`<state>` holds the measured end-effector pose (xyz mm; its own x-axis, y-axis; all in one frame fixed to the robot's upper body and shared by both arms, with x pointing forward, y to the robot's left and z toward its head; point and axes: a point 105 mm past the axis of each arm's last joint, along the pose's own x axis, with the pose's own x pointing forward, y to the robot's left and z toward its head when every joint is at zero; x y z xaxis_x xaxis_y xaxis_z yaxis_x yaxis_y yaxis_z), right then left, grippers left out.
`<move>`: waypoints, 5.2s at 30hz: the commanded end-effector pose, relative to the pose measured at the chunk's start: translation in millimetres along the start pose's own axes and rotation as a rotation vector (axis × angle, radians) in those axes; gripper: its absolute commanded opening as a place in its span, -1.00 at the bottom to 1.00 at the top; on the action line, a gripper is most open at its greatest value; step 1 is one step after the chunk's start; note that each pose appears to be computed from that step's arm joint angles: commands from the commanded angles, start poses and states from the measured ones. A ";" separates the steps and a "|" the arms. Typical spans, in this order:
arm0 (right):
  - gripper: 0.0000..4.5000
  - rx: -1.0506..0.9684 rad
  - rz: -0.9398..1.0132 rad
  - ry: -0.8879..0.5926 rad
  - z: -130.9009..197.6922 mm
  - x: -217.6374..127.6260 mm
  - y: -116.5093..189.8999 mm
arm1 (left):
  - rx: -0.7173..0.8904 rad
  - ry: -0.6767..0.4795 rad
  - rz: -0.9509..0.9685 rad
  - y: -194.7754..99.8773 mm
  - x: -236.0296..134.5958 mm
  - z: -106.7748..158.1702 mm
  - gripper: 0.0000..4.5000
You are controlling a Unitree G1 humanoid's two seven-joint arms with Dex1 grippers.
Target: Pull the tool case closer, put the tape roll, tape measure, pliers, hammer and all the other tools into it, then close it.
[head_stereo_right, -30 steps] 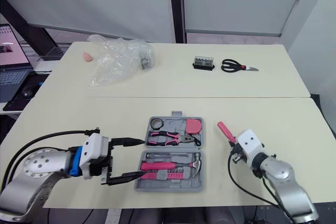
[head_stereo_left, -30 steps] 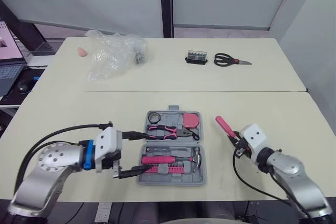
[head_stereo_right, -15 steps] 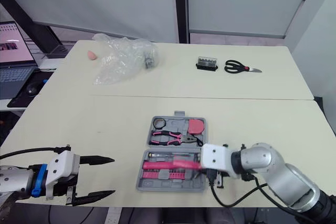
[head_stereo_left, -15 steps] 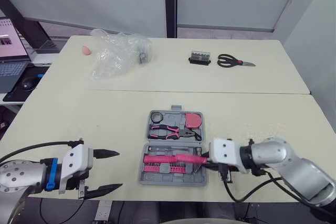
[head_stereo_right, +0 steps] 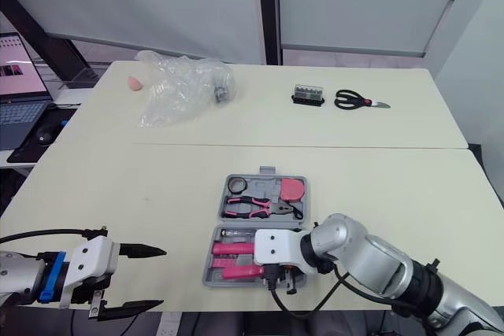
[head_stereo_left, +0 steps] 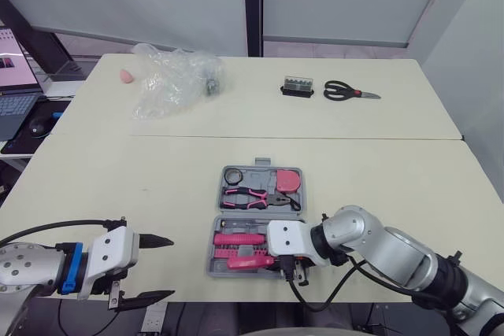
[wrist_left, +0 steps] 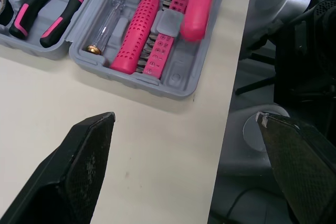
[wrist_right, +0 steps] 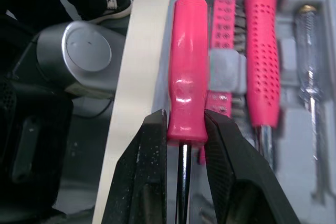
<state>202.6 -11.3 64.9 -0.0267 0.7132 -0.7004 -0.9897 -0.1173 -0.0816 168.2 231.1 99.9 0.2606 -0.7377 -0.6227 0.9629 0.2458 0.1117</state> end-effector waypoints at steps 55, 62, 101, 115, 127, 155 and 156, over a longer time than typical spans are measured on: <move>-0.98 -0.138 0.083 -0.103 11.4 28.3 -5.3 | 0.027 -0.022 0.030 2.0 8.8 8.0 1.00; -0.98 -0.164 0.083 -0.036 -8.8 39.5 -4.4 | 0.016 -0.032 0.043 1.1 9.9 7.5 1.00; -1.00 -0.047 -0.377 0.010 -99.6 -54.0 -73.6 | 0.062 -0.090 0.164 103.3 90.4 -37.0 -0.99; -1.00 -0.062 -0.353 -0.039 -81.9 -38.7 -74.3 | 0.117 -0.132 0.083 96.0 122.2 -11.7 -0.99; -1.00 -0.039 -0.295 -0.059 -75.8 -31.8 -56.1 | 0.094 -0.125 0.022 66.7 118.6 -10.7 -0.99; -1.00 0.028 -0.228 -0.023 -81.2 -25.9 -30.2 | 0.075 -0.088 0.034 54.3 116.4 -21.5 -0.99; -1.00 0.028 -0.227 -0.023 -81.1 -25.8 -30.0 | 0.075 -0.087 0.034 54.2 116.4 -21.7 -0.99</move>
<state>258.2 -98.1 26.6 0.2645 0.6942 -0.6695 -0.9608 0.1301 -0.2448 257.9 183.2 21.4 0.3441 -0.7645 -0.5451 0.9388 0.2723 0.2109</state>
